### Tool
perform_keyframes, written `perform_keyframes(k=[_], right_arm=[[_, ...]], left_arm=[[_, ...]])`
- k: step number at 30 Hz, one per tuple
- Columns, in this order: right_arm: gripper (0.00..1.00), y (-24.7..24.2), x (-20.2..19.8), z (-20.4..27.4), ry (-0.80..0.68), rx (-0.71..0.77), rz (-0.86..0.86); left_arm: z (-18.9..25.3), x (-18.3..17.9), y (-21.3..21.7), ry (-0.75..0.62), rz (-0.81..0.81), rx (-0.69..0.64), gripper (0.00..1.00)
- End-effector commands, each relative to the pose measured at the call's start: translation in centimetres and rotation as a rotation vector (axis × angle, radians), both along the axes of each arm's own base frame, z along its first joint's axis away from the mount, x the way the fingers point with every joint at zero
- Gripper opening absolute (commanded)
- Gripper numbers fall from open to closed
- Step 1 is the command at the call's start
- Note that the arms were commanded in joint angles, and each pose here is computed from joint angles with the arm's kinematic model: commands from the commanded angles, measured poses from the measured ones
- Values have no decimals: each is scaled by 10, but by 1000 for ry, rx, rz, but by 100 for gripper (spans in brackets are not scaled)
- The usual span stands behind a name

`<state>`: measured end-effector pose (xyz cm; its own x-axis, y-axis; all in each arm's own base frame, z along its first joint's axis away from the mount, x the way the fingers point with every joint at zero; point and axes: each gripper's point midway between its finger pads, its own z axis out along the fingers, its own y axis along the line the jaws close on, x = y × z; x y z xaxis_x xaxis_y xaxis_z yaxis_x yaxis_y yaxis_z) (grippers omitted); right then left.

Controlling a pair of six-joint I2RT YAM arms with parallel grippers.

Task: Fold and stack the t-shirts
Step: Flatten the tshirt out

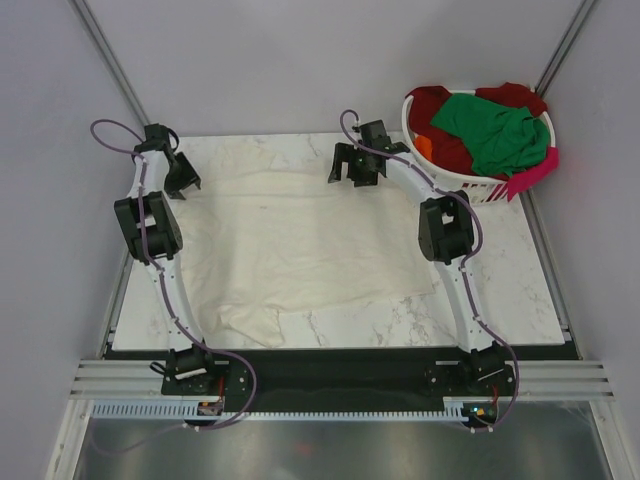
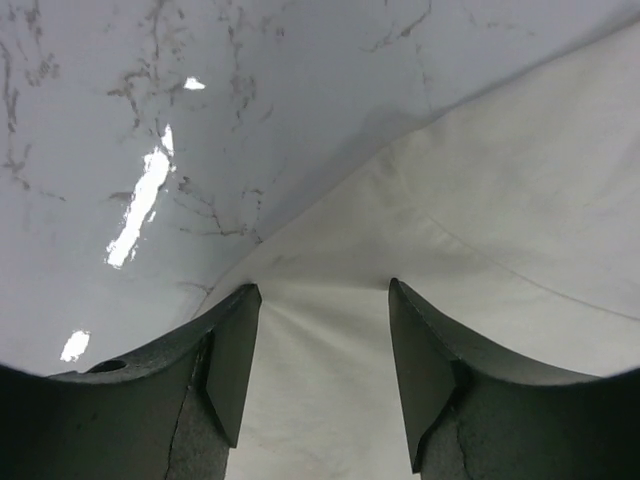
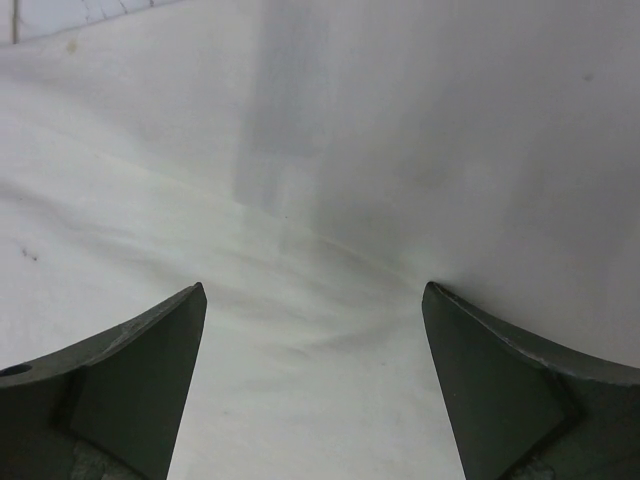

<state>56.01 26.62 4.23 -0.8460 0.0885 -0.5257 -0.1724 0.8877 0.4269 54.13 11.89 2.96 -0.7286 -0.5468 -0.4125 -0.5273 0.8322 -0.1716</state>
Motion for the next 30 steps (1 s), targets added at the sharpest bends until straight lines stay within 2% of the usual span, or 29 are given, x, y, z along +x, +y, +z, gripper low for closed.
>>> perform_keyframes(k=[1,3,5,7,8,10,11,12,13,14,15,16,17,18,19,20,21,22,23,24,25,27,28,29,30], right_arm=[[98,18,0,-16,33,37,4],[98,16,9,-13,6,35,-16],[98,24,19,3,-50,66,6],[98,34,26,30,-111,110,49],[98,38,26,52,-149,131,75],[98,50,15,79,-215,126,155],[98,52,8,122,-294,122,174],[98,52,-2,119,-300,90,180],[98,63,-16,132,-336,70,221],[98,65,-30,173,-405,79,227],[98,64,-46,161,-371,51,229],[98,77,-72,190,-405,71,260],[98,83,-88,192,-402,71,280],[98,84,-110,168,-348,41,299],[98,100,-139,183,-376,41,333],[98,105,-154,178,-373,23,352],[98,106,-174,155,-328,-4,373],[98,122,-201,158,-329,5,419],[98,130,-216,152,-314,16,438],[98,136,-234,135,-282,5,472],[98,158,-265,126,-271,4,544],[95,175,-291,111,-275,-41,597],[93,196,-322,98,-267,-58,669],[88,204,-335,91,-261,-75,699],[83,214,-341,91,-282,-93,703]], left_arm=[[3,7,13,-3,-7,37,63],[10,13,8,-26,-10,14,63],[35,23,4,-86,-8,0,64],[63,31,-1,-142,-13,21,65],[92,33,-11,-189,-31,40,66],[128,33,-27,-242,-52,87,68],[145,31,-32,-268,-62,107,69],[182,23,-39,-326,-67,126,70],[197,16,-42,-345,-64,136,72],[216,8,-48,-374,-64,135,73],[237,-13,-53,-394,-64,138,72],[250,-28,-55,-407,-57,149,72],[255,-43,-56,-405,-44,155,72],[264,-77,-59,-404,-36,161,72],[263,-95,-58,-395,-21,169,72],[259,-113,-60,-382,-5,162,72],[231,-141,-64,-308,-7,150,71],[252,-170,-68,-373,3,152,71],[252,-190,-72,-385,2,147,71],[223,-214,-76,-326,-5,135,71],[240,-242,-82,-407,-4,127,71],[217,-272,-94,-392,-26,90,70],[219,-286,-103,-429,-47,56,70],[234,-306,-110,-522,-63,51,70],[227,-319,-116,-539,-83,35,70]])
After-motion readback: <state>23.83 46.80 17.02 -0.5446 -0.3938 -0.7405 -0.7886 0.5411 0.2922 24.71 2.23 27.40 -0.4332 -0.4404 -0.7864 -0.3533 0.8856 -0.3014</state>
